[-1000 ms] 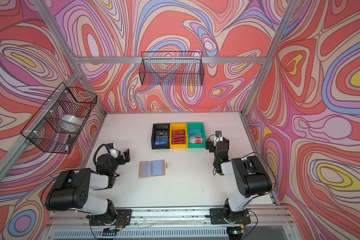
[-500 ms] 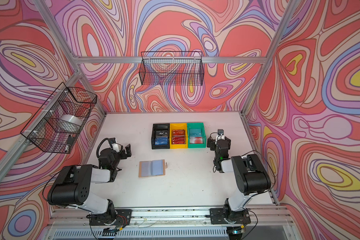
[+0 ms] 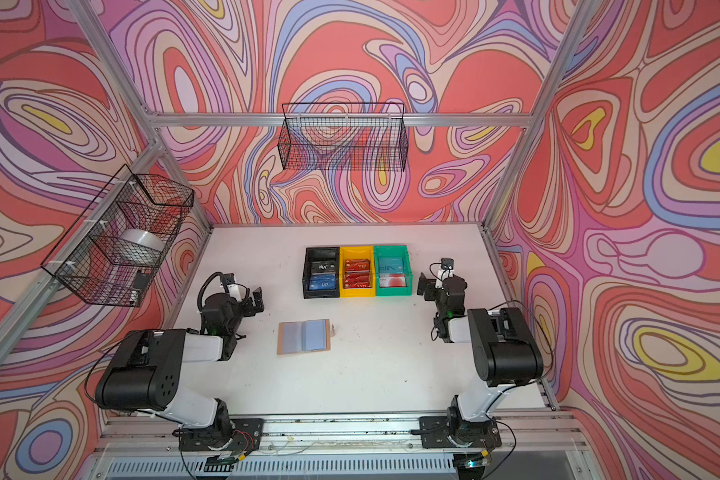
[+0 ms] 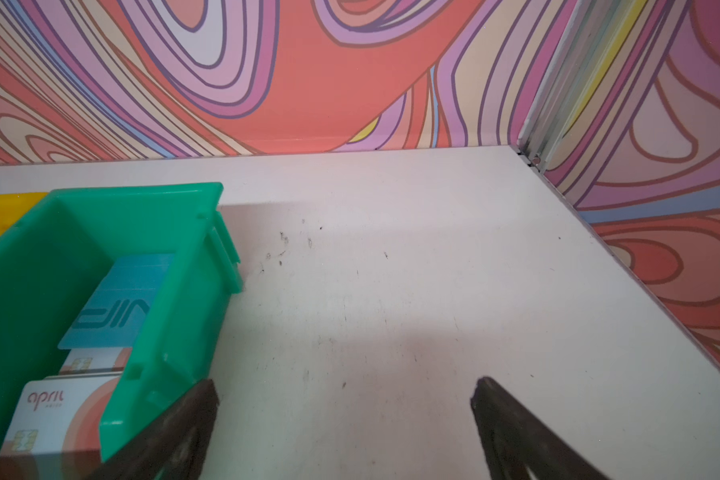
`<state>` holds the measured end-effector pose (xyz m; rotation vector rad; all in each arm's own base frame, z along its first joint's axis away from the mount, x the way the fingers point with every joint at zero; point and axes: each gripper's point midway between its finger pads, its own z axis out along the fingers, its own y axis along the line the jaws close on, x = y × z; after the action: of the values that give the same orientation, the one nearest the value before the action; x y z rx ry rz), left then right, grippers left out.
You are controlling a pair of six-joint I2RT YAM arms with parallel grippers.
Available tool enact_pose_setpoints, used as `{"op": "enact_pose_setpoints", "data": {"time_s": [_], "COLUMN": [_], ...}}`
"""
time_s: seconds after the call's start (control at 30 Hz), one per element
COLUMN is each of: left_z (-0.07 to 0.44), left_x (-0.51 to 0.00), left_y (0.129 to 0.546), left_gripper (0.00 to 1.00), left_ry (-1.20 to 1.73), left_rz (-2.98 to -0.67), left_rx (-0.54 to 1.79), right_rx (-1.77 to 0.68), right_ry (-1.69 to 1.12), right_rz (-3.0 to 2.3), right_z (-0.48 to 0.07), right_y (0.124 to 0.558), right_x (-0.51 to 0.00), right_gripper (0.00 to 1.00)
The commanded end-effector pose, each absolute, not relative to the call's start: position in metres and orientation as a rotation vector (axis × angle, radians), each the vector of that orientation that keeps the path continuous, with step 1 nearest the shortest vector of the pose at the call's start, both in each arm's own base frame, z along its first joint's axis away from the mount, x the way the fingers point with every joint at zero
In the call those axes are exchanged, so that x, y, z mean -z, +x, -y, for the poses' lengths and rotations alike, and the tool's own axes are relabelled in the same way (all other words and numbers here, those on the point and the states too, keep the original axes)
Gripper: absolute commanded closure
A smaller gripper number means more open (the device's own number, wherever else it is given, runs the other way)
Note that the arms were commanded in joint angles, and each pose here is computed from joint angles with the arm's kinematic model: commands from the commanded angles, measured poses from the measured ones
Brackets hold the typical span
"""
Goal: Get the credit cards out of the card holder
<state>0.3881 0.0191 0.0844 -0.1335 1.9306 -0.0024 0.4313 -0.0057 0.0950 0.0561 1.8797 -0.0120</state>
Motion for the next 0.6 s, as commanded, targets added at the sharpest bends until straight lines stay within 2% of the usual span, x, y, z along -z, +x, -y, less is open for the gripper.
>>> {"op": "enact_pose_setpoints", "data": {"time_s": [0.0, 0.57], "left_z": [-0.0208, -0.0209], "left_x": [-0.0887, -0.0896], "left_y": [0.3888, 0.3893], "left_gripper": [0.00, 0.00], "left_ry": [-0.127, -0.128], "left_rz": [-1.918, -1.914], "left_rx": [-0.018, -0.017], "right_rx": [-0.002, -0.007], "right_ry": [0.055, 0.054], "right_rz": [-1.855, -1.861], "right_z": [0.0047, 0.0040], "right_y": [0.4287, 0.4292], "right_x": [-0.0925, -0.0918], "right_gripper": [0.02, 0.02]}}
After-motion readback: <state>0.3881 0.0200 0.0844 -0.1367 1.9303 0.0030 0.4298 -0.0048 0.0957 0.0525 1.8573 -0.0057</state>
